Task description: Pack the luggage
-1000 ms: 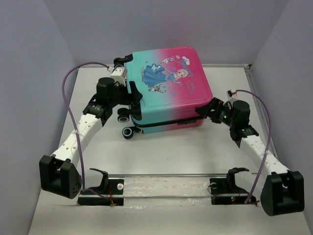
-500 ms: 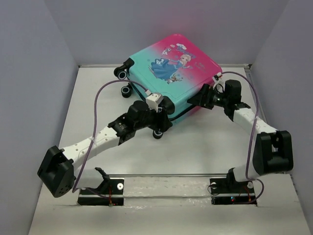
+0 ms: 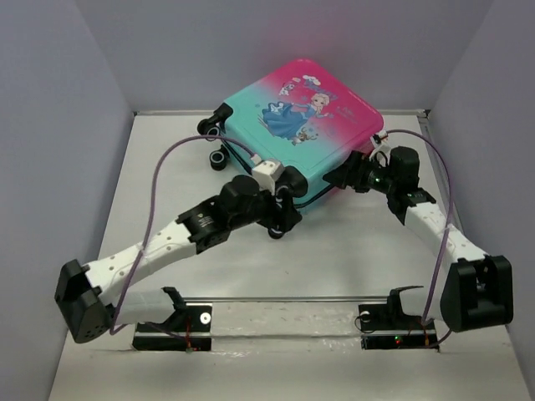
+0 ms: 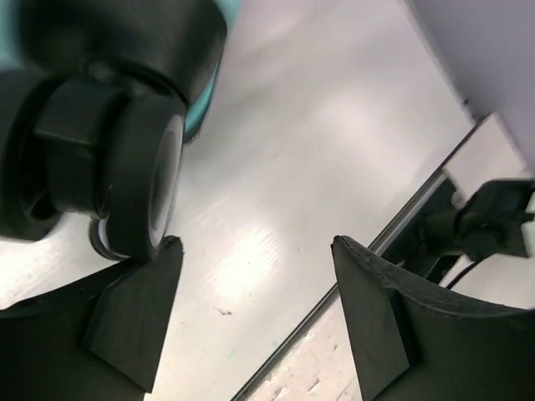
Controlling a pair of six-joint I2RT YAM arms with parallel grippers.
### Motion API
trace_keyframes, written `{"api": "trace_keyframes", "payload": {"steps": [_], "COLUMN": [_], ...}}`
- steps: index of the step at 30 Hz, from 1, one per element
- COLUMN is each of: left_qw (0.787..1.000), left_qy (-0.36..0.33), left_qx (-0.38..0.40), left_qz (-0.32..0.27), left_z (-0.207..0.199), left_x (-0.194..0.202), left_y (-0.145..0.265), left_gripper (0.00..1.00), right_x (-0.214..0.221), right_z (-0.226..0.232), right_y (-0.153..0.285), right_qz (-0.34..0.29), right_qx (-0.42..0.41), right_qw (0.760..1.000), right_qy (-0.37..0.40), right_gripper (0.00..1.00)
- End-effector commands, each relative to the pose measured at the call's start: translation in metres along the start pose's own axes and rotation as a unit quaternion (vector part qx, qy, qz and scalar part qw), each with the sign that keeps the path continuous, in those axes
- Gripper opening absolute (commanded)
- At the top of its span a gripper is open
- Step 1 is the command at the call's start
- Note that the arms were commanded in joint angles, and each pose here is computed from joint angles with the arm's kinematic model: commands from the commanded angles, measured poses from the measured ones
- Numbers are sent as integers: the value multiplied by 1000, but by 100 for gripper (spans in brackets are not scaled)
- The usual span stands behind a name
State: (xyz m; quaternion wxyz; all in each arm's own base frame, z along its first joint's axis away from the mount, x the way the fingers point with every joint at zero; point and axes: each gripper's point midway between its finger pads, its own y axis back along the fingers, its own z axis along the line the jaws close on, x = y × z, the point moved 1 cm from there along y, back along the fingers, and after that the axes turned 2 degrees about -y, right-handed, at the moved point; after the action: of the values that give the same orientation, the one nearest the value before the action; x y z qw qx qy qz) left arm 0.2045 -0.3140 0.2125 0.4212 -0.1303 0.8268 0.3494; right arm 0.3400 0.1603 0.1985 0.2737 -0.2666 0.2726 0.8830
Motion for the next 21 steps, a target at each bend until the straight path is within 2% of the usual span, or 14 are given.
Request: {"api": "trace_keyframes", "payload": {"steps": [1, 2, 4, 5, 6, 7, 10, 11, 14, 17, 21], "left_qw": [983, 974, 967, 965, 960, 964, 959, 957, 951, 952, 949], "left_qy": [28, 44, 54, 61, 73, 74, 92, 96, 110, 118, 121], "left_qx": [-30, -78, -108, -118, -135, -115, -142, -157, -195, -201, -209], "left_qz": [-180, -210, -225, -226, -235, -227, -226, -222, -213, -200, -202], "left_z": [19, 46, 68, 77, 96, 97, 132, 145, 182, 204, 218], "left_x": [-108, -124, -132, -134, -140, -140, -148, -149, -155, -158, -164], "left_y": [78, 92, 98, 99, 102, 94, 93, 88, 84, 77, 76], "left_gripper": [85, 88, 92, 93, 93, 93, 94, 95, 96, 96, 97], "right_x": [-17, -1, 18, 21, 41, 41, 60, 57, 63, 60, 64], "right_z": [26, 41, 61, 65, 87, 91, 116, 121, 138, 160, 153], "right_y": [18, 19, 16, 13, 9, 11, 8, 7, -7, -21, -49], "right_qz": [-107, -97, -88, -103, -85, -102, -107, -125, -124, -116, -105], "right_qx": [-5, -23, -33, -15, -35, -26, -57, -59, -67, -98, -77], "right_qw": [993, 994, 994, 993, 994, 993, 992, 990, 990, 988, 991], "right_qy": [38, 42, 53, 56, 60, 53, 21, 15, 6, 9, -9], "right_gripper": [100, 100, 100, 100, 100, 100, 100, 100, 100, 100, 100]}}
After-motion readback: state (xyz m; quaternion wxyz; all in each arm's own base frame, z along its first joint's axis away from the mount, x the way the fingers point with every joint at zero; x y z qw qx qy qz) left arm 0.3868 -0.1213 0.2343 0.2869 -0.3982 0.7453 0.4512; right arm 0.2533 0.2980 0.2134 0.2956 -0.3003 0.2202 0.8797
